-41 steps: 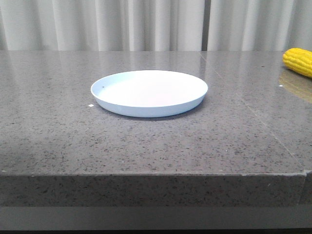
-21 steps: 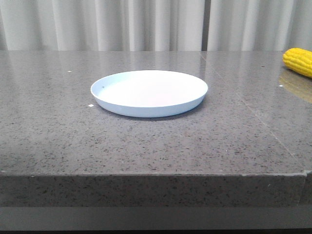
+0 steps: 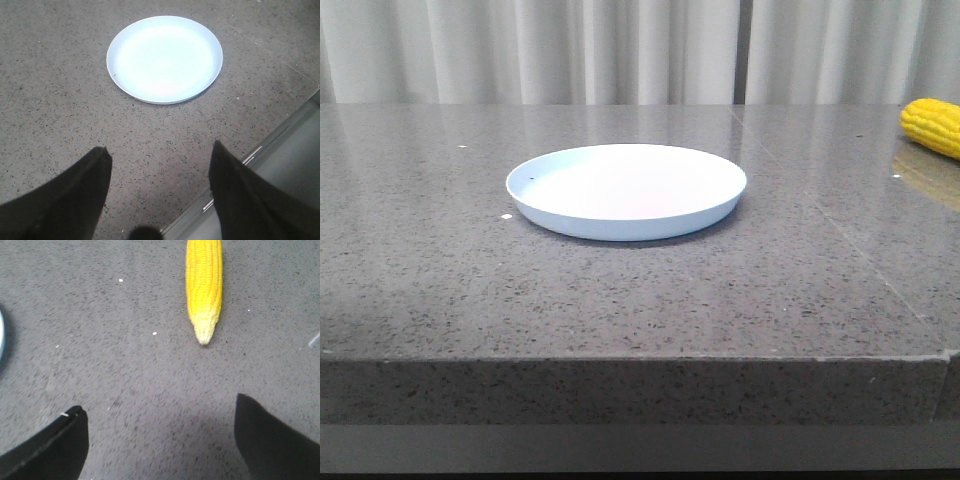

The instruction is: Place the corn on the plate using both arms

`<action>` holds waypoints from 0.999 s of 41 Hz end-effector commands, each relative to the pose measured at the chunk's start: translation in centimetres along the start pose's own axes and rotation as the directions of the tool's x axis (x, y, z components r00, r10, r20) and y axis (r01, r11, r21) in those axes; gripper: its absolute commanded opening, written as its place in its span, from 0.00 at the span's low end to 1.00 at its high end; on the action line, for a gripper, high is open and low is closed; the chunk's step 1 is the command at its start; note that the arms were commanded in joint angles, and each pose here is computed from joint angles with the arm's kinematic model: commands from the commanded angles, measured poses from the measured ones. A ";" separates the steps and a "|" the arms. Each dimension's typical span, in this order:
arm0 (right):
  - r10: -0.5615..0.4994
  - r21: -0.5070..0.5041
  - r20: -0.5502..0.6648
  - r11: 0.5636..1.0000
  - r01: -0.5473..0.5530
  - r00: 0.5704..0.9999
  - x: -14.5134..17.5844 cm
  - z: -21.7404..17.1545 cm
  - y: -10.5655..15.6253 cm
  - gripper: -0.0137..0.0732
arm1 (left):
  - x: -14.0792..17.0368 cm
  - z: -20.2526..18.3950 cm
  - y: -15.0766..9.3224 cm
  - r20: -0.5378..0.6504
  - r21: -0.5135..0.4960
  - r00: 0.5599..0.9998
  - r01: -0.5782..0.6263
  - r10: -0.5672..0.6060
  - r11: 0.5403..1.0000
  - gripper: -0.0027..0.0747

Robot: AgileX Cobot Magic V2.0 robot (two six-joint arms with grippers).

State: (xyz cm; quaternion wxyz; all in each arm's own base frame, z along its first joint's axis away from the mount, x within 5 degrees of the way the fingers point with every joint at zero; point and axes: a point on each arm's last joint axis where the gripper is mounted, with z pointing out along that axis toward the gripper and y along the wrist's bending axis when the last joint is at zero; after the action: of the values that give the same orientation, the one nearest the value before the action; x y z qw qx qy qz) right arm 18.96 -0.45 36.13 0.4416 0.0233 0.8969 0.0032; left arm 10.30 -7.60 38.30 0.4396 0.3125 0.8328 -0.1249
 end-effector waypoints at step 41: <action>0.032 0.083 -0.142 0.996 -0.020 0.989 -11.4 22.5 -3.6 0.87 | -1.1 -0.6 0.0 0.092 -0.001 0.996 0.006 -0.006 1.000 0.57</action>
State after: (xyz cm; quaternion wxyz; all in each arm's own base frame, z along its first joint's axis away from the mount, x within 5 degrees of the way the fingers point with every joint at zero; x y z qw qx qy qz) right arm 43.26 -4.50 28.46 0.3132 0.0589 0.9478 -0.0130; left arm 10.30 -7.60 38.30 0.4396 0.3125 0.8328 -0.1249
